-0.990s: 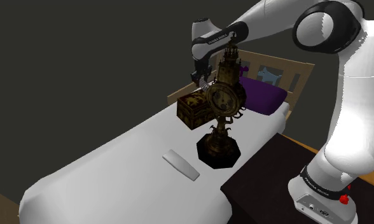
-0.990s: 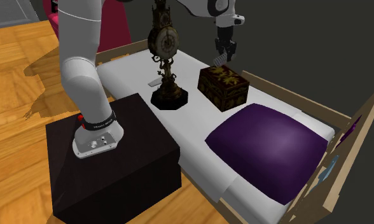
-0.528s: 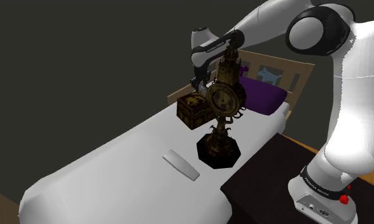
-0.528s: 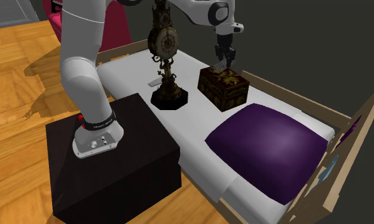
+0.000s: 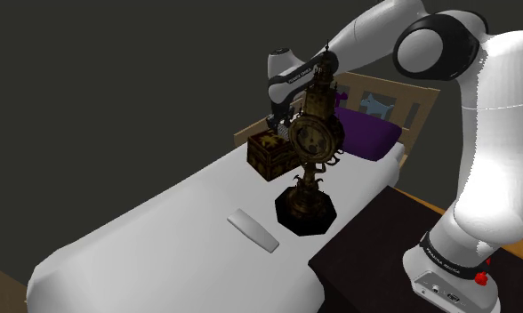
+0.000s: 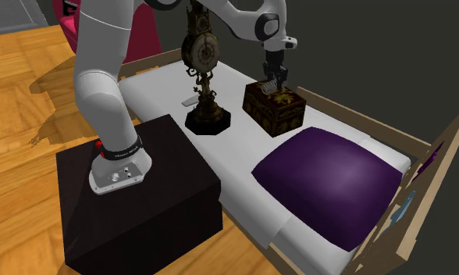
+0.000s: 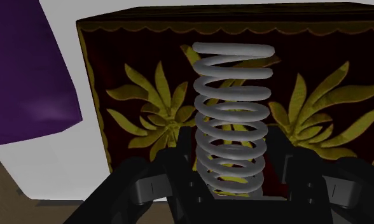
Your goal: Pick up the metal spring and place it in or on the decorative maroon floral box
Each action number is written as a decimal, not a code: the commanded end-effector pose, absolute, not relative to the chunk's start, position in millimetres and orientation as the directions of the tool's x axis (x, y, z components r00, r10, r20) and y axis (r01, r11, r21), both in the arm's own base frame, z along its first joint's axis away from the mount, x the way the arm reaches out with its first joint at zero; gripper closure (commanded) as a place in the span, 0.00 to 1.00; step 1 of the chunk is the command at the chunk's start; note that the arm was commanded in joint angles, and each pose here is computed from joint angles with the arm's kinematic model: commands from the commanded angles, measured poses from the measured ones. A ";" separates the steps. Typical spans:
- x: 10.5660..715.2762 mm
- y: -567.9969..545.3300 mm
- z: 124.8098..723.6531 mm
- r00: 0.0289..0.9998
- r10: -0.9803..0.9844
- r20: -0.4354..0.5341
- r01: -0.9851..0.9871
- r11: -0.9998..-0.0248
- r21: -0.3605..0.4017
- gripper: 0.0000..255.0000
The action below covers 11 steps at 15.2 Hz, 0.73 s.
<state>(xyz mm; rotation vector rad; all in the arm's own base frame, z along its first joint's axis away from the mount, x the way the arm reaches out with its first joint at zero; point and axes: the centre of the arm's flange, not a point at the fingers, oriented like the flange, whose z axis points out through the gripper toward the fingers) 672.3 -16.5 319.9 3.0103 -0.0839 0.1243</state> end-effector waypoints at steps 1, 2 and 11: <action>672.2 -16.6 318.8 0.995 -0.050 0.085 -0.061 -0.990 0.125 1.00; 672.2 -16.6 318.8 0.995 -0.050 0.085 -0.061 -0.990 0.125 1.00; 672.2 -16.6 318.8 0.995 -0.050 0.085 -0.061 -0.990 0.125 0.00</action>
